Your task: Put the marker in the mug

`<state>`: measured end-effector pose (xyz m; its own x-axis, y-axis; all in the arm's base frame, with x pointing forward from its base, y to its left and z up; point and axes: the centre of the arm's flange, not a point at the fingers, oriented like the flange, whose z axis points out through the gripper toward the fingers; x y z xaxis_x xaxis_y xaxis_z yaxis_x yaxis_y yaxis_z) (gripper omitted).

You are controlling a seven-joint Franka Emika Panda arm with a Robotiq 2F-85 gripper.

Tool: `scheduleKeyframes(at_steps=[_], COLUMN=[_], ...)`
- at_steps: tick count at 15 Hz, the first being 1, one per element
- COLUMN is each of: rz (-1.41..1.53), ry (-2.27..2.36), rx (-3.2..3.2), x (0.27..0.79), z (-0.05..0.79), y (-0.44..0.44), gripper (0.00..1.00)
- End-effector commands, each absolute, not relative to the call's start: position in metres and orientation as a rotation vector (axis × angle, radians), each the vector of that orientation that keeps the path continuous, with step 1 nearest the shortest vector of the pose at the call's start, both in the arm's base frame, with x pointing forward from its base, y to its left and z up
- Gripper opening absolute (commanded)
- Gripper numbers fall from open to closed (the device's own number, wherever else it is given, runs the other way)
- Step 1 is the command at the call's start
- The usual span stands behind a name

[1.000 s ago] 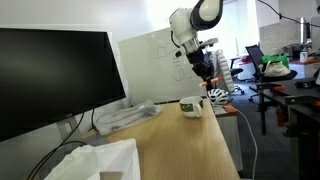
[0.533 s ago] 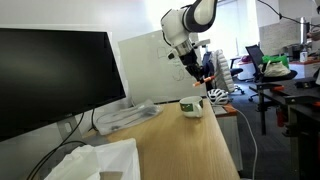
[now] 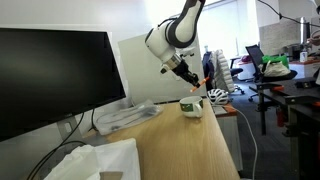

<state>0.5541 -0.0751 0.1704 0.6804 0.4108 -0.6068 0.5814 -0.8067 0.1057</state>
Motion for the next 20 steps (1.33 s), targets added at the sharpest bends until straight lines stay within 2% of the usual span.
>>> scheduleKeyframes(at_steps=[1,4,9,10,11,18,19,20], rz=[-0.975,-1.065,-0.996,-0.982,-0.974,-0.832,-0.807,-0.777], ry=[0.724,0.661,0.641,0.628,0.626,0.676,0.690,0.708], rx=[2.520,2.455,2.354,2.373,2.389,2.585,2.607,2.630], x=[0.574,0.580,0.595,0.598,0.600,0.600,0.600,0.597], z=[0.150,0.130,0.119,0.119,0.120,0.167,0.179,0.194], y=[-0.071,-0.062,-0.044,-0.041,-0.038,-0.023,-0.018,-0.014], gripper=[0.04,0.04,0.04,0.43,0.44,0.95,1.00,1.00])
